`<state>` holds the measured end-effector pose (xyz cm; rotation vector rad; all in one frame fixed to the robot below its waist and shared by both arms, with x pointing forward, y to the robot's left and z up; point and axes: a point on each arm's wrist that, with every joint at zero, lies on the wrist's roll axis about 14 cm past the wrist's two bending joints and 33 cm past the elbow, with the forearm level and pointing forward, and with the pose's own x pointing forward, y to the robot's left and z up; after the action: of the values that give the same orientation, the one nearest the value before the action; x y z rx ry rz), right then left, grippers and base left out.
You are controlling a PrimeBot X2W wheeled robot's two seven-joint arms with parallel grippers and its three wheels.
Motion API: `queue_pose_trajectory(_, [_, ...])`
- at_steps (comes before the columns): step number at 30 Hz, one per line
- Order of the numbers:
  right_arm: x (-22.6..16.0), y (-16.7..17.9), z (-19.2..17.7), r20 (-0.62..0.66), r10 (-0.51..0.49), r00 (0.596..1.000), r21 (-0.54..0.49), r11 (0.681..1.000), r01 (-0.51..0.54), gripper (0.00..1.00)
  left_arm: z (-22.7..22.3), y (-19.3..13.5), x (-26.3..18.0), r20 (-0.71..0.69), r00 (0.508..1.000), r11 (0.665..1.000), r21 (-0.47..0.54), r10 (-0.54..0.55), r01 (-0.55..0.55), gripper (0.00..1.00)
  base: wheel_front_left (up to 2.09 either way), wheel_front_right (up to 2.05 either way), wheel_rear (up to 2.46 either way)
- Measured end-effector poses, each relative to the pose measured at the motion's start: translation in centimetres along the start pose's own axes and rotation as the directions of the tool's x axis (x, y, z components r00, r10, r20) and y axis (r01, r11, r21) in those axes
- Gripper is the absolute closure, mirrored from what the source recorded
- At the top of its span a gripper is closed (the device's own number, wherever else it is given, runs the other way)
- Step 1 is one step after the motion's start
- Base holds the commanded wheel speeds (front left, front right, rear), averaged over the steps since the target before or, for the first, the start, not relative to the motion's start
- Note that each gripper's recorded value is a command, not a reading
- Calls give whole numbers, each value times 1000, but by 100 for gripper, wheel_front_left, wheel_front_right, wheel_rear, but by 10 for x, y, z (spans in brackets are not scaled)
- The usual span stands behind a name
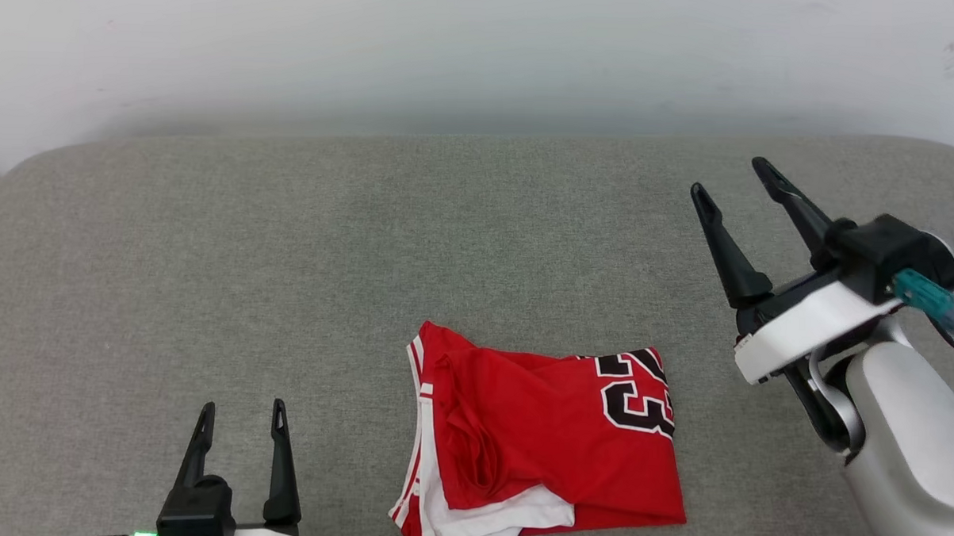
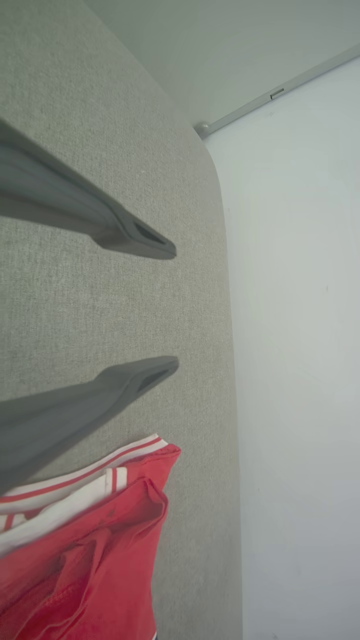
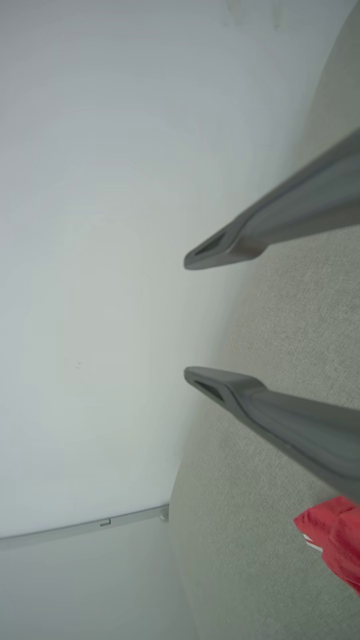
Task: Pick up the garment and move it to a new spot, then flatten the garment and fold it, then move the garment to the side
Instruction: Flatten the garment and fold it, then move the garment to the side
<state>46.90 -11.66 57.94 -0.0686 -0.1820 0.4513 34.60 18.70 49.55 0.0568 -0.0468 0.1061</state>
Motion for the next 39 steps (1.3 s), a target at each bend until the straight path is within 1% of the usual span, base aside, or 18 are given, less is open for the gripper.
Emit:
queue_pose_trajectory(3, [-16,-8,14,72,-69,995,-4,998,69,0,1,-2,2,3,1000,1000,-1,-7,7,0,0,0,0])
queue_pose_trajectory(4, [-23,-10,12,78,-98,992,20,995,97,0,1,-2,2,4,1000,1000,-1,-9,9,0,0,0,0])
queue_pose_trajectory(8, [-53,-13,1,67,-188,980,67,981,184,0,4,-2,2,14,1000,1000,-2,-9,9,0,0,0,0])
queue_pose_trajectory(14, [-87,-13,-6,55,-282,958,106,956,275,0,8,-2,0,27,1000,1000,-3,-16,16,0,0,0,0])
queue_pose_trajectory(23, [-126,0,-23,-3,-345,938,155,927,342,0,9,2,-12,28,1000,1000,-5,-10,10,0,0,0,0])
queue_pose_trajectory(28, [-141,8,-29,-30,-357,934,167,919,356,0,9,5,-18,28,1000,1000,-5,-1,1,0,0,0,0])
queue_pose_trajectory(39, [-151,17,-36,-61,-354,933,164,918,360,0,8,6,-24,21,1000,1000,-12,3,-3,0,0,0,0])
